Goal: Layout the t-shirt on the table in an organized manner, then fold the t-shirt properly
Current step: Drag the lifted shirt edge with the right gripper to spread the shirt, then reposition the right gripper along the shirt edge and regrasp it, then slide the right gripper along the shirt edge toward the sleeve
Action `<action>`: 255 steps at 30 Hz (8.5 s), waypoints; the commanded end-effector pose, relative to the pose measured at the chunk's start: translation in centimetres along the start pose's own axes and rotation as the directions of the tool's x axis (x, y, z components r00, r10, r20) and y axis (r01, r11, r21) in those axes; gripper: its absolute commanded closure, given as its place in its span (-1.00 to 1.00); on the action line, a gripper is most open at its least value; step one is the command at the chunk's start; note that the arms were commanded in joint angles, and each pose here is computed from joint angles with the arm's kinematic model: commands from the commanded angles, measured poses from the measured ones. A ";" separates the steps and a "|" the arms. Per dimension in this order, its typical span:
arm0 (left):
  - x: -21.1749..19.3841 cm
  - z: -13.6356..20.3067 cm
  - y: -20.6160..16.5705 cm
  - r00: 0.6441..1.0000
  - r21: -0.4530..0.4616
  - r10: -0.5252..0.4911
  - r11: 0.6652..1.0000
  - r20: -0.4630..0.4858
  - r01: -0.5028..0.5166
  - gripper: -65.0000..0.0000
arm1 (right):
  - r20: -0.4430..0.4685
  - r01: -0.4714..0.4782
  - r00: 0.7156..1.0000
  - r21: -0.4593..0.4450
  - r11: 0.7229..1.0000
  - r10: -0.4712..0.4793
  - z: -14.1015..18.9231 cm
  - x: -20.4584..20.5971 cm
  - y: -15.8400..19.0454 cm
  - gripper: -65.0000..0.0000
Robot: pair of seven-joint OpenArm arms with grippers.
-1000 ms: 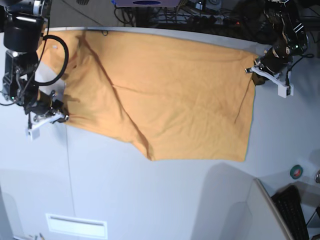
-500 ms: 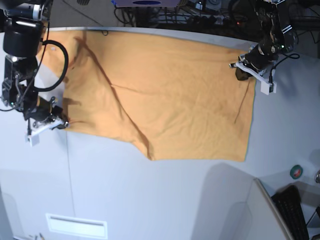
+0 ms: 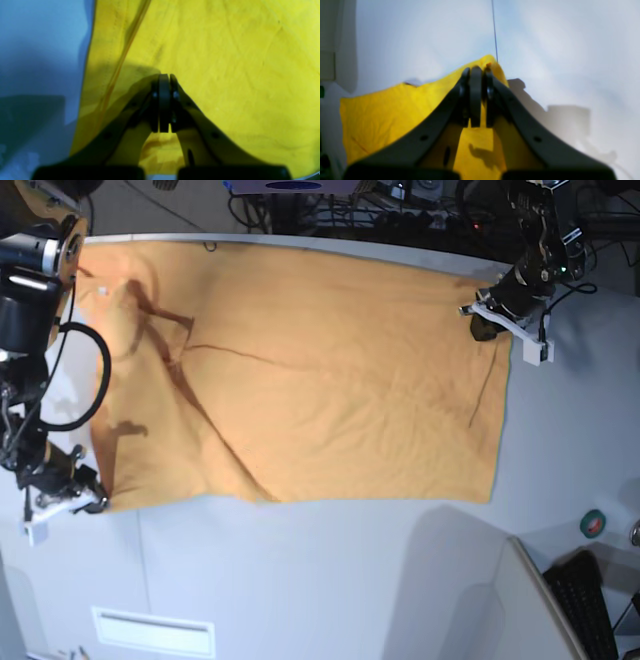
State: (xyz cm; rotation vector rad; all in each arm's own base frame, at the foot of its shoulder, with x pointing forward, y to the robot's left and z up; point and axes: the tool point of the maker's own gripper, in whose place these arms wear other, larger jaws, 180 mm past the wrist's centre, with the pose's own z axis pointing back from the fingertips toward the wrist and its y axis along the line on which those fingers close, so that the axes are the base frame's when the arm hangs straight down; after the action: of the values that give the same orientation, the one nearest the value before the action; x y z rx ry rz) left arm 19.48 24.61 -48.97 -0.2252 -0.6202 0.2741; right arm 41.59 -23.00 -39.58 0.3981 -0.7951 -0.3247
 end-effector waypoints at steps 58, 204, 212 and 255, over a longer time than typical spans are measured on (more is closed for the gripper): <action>3.4 1.9 -1.9 0.989 -0.026 -0.119 0.992 0.083 0.122 1.00 | -0.349 -0.436 0.852 -0.063 0.898 0.389 7.9 -25.3 6.7 1.00; 0.8 0.4 -0.5 0.980 0.062 -0.199 0.978 -0.026 0.200 1.00 | -0.143 -0.323 0.946 -0.471 0.821 0.290 1.1 -2.7 -10.1 1.00; 0.0 0.9 -0.1 0.980 0.070 -0.195 0.978 -0.038 0.198 1.00 | -0.079 -0.318 0.947 -0.396 0.861 0.313 -1.1 0.2 -7.9 1.00; 13.0 0.2 4.1 0.972 0.173 -0.169 0.975 0.161 0.141 1.00 | 0.006 0.035 0.999 -0.291 0.956 -0.035 -2.9 -2.3 -10.2 0.28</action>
State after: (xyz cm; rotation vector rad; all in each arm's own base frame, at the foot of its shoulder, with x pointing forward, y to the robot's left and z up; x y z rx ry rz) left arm 27.65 31.90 -44.39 -0.0064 -0.7310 0.2014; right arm 39.19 -29.08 -49.42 0.1465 -0.6664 -0.4642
